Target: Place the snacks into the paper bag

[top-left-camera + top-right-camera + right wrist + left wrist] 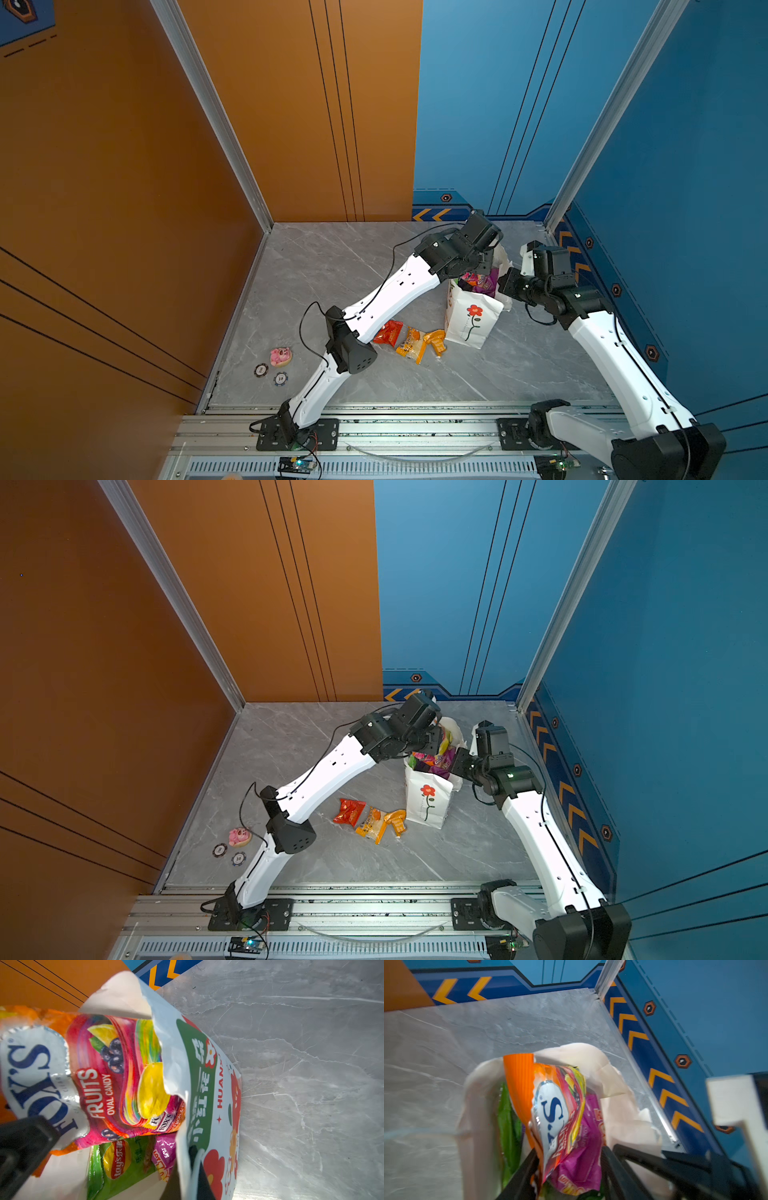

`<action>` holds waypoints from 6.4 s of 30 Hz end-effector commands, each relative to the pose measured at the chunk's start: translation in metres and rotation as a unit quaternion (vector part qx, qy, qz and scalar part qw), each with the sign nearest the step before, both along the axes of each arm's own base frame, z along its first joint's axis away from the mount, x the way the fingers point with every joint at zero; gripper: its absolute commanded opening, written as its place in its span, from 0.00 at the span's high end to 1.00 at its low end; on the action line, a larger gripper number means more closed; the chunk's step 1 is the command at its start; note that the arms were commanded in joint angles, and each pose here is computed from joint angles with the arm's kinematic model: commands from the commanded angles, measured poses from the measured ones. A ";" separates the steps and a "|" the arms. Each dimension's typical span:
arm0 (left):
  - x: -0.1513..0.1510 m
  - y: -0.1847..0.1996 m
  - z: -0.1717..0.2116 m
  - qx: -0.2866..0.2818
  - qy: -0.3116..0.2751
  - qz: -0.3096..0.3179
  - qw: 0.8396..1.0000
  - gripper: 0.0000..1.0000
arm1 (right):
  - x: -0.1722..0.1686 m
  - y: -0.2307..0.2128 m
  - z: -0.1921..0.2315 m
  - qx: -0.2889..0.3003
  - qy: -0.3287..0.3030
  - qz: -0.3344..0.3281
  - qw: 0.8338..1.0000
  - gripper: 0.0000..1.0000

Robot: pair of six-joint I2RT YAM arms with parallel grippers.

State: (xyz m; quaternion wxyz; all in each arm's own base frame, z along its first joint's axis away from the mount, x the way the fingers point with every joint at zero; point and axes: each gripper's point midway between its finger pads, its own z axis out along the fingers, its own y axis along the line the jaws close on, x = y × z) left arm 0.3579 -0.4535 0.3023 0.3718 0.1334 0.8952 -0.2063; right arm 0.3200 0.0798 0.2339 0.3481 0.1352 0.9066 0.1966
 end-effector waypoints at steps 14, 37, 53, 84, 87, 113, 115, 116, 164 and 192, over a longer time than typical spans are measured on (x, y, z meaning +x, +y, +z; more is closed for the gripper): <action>-0.016 0.039 0.071 0.037 -0.107 0.004 0.994 0.52 | -0.006 0.004 -0.003 0.001 0.012 0.010 1.000 0.92; 0.003 0.002 -0.005 0.052 -0.030 -0.036 0.998 0.78 | -0.005 0.006 -0.008 -0.001 0.017 0.011 1.000 0.92; -0.033 0.010 0.071 -0.089 -0.010 0.037 0.995 1.00 | -0.003 0.009 -0.009 0.002 0.016 0.013 1.000 0.92; -0.009 0.024 0.000 0.062 -0.018 0.054 0.996 1.00 | -0.003 0.010 -0.011 0.000 0.018 0.013 1.000 0.92; -0.012 0.009 -0.019 0.058 0.010 0.031 0.998 1.00 | -0.004 0.009 -0.010 -0.001 0.018 0.011 1.000 0.92; -0.001 0.018 0.029 0.017 -0.044 0.001 0.999 0.39 | -0.005 0.008 -0.007 -0.008 0.015 0.012 1.000 0.92; -0.002 0.028 0.046 0.026 -0.068 0.000 0.997 0.31 | -0.004 0.008 -0.005 -0.007 0.012 0.013 1.000 0.92; -0.003 0.034 0.053 0.029 -0.076 0.002 0.997 0.27 | -0.004 0.009 -0.004 -0.008 0.011 0.014 1.000 0.92; 0.028 0.138 0.074 0.121 -0.114 0.153 0.974 1.00 | 0.035 0.029 0.103 -0.039 -0.101 0.040 0.993 1.00; 0.040 0.093 -0.016 0.027 0.041 0.089 0.995 1.00 | 0.073 0.007 0.014 -0.053 -0.006 -0.003 0.999 1.00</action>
